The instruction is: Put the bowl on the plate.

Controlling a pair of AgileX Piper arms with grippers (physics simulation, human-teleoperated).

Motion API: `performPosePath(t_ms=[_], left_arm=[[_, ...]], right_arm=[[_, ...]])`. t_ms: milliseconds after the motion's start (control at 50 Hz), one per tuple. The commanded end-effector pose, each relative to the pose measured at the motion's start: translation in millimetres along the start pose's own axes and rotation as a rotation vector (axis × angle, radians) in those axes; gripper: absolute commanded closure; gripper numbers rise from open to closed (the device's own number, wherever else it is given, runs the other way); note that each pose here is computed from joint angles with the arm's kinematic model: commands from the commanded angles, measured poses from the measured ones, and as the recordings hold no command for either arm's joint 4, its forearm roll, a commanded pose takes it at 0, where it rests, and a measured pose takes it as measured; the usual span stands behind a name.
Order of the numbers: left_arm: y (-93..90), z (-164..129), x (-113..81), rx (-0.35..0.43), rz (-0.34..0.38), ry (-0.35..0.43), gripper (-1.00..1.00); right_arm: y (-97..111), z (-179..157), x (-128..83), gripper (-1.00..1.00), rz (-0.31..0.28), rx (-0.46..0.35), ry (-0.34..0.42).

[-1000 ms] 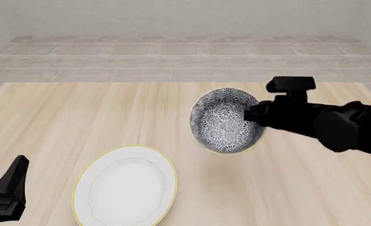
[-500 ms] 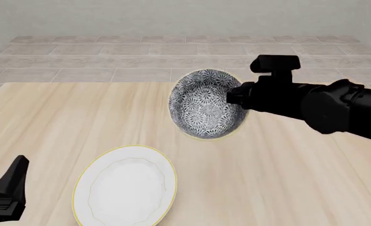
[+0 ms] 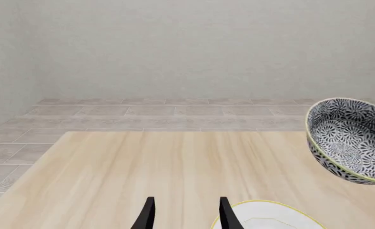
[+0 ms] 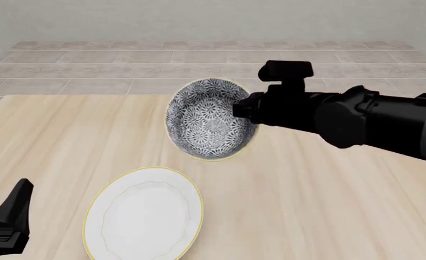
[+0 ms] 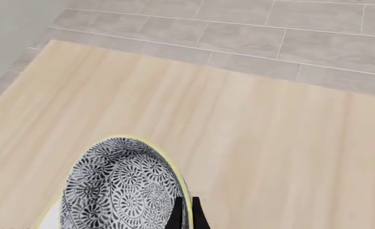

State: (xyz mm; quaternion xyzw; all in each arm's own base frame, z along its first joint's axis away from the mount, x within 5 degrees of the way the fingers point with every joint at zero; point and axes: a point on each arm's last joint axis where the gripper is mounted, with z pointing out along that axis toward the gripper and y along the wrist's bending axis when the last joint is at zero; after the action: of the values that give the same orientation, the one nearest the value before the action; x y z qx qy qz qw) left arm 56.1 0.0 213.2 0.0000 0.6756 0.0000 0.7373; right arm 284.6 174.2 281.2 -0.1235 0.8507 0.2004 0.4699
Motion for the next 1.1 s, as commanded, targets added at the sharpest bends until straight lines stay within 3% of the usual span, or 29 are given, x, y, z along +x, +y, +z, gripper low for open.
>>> performPosePath(t_ms=[20,1100], left_arm=[[0.0,0.0,0.0,0.0,0.0,0.0,-1.0],[0.0,0.0,0.0,0.0,0.0,0.0,-1.0]], right_arm=[[14.7,8.6,-3.8,1.0,0.027,-0.038,-0.002],[75.0,57.0,22.3,1.0,0.016,-0.157,0.087]])
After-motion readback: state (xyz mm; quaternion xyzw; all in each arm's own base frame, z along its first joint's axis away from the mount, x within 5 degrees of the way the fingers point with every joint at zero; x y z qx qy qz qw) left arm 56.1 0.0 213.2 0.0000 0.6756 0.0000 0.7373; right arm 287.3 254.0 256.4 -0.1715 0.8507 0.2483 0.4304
